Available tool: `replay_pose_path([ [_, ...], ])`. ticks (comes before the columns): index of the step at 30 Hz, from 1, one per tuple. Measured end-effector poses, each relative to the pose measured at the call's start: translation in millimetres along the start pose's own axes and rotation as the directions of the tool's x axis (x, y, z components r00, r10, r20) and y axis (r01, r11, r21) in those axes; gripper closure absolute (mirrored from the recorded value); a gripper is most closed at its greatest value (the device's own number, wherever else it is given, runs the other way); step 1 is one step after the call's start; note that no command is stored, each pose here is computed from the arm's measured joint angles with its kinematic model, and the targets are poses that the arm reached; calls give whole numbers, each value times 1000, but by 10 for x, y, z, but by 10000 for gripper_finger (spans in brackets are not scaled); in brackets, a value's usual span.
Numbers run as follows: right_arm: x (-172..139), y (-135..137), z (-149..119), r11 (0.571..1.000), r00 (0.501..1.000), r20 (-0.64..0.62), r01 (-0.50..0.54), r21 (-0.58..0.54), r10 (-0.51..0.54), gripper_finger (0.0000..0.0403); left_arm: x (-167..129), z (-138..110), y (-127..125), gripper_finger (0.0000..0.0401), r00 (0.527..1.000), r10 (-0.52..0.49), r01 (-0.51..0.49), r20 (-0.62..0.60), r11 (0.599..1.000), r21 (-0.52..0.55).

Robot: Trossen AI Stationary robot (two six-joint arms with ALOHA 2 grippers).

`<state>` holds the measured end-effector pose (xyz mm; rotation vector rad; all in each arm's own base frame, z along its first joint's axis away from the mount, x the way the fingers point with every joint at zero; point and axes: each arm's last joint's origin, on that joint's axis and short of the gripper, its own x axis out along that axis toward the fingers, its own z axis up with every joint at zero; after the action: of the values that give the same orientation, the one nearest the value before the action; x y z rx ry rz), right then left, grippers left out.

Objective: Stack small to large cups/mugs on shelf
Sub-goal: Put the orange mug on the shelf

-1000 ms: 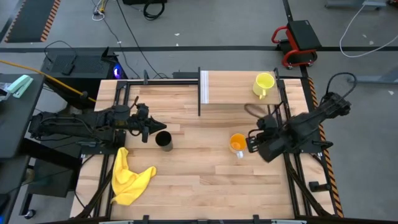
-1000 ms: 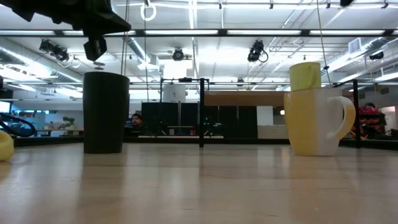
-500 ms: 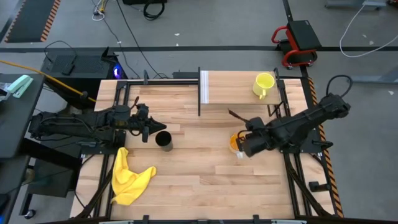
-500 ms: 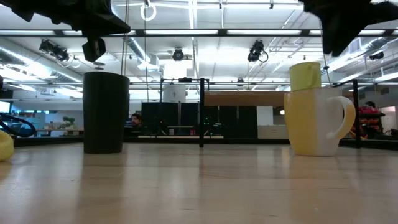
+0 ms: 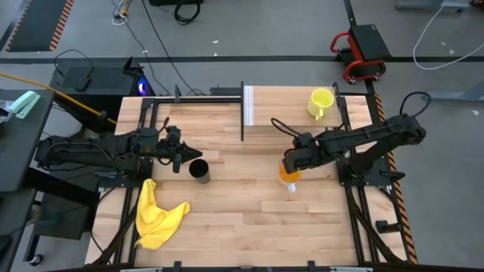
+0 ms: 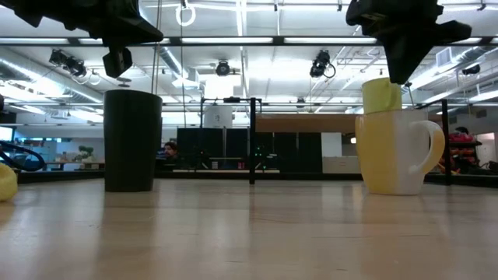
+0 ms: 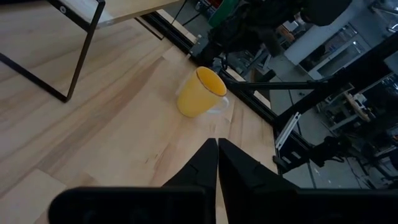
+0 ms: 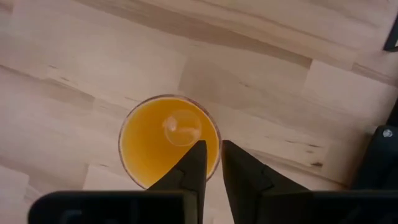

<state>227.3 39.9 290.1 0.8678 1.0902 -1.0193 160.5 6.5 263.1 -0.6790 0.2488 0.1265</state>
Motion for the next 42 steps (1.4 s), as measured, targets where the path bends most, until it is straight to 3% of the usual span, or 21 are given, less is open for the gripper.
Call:
replay_pose_path([
  [11, 313, -29, -342, 1000, 999, -38, -3, 6, 3, 345, 0, 0, 0, 382, 1000, 0, 0, 0, 1000, -18],
  [14, 371, 9, -327, 999, 998, -34, -48, 25, 48, 337, 1, 0, 0, 378, 1000, 0, 0, 0, 1000, -18],
  [25, 490, -46, -195, 998, 999, -40, -2, 57, 5, 305, 0, -1, 1, 385, 1000, 1, -1, -1, 1000, -18],
  [42, 502, -52, -144, 999, 999, -39, 2, 52, 0, 311, 0, -3, 2, 377, 1000, 3, -3, -3, 1000, -16],
])
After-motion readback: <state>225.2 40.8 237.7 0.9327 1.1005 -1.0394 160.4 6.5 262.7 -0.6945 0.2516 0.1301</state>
